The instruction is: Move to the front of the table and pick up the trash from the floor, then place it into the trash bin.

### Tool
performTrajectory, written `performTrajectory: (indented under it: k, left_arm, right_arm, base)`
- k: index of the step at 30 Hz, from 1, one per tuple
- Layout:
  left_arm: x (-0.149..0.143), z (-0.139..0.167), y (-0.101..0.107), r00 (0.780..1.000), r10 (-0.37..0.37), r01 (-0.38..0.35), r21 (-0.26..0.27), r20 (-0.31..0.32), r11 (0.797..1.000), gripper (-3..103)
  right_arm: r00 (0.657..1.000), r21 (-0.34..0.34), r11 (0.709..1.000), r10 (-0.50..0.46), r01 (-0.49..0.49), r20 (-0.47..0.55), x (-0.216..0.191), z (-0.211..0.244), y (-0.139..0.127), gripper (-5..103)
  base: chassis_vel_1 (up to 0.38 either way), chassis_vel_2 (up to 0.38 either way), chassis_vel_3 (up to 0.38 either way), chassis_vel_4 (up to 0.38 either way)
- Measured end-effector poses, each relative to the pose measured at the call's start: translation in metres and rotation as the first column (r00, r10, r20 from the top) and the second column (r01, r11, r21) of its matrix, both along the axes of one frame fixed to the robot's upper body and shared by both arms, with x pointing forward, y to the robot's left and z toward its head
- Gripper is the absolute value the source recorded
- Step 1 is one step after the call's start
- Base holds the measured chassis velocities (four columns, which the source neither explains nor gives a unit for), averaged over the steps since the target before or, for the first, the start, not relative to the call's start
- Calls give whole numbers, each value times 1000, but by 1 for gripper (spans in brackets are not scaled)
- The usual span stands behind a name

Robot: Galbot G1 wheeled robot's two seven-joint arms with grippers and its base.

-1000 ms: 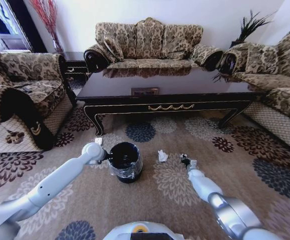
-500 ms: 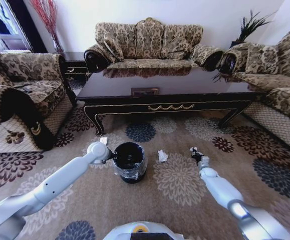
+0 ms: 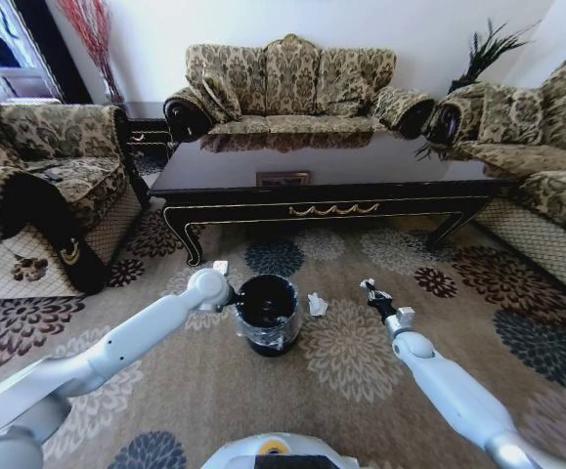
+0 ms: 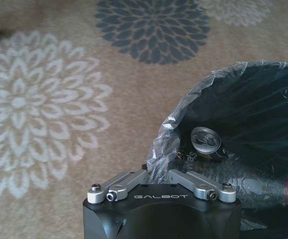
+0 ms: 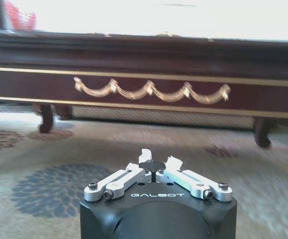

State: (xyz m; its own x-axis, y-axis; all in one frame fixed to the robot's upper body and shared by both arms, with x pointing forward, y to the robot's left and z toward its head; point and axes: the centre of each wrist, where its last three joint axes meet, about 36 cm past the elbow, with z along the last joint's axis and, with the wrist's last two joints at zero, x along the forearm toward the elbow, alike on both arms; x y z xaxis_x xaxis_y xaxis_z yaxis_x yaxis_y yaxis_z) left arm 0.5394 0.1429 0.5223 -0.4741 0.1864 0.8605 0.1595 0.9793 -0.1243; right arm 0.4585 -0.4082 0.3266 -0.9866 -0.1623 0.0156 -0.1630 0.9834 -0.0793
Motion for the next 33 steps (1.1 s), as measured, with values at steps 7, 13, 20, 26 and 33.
performTrajectory:
  k: [7,13,20,26,33]
  left_arm:
    - [5,0,-27,999,-32,32,7,-18,999,0]
    - [9,2,-37,999,-46,46,17,-19,999,0]
    - [8,3,-43,998,-55,56,21,-31,998,0]
    - [7,8,-46,997,-59,60,22,-41,998,0]
    - [4,7,-59,996,-78,80,30,-49,996,0]
  right_arm:
    - [994,-2,998,68,-68,80,-21,28,14,0]
    - [981,6,991,129,-131,143,-39,58,37,0]
    - [965,35,976,207,-215,159,-71,72,73,0]
    - [950,38,959,274,-282,148,-94,71,98,0]
    - [938,44,943,320,-329,135,-110,67,114,0]
  base:
    - [0,0,0,0]
    - [0,0,0,0]
    - [0,0,0,0]
    - [0,0,0,0]
    - [0,0,0,0]
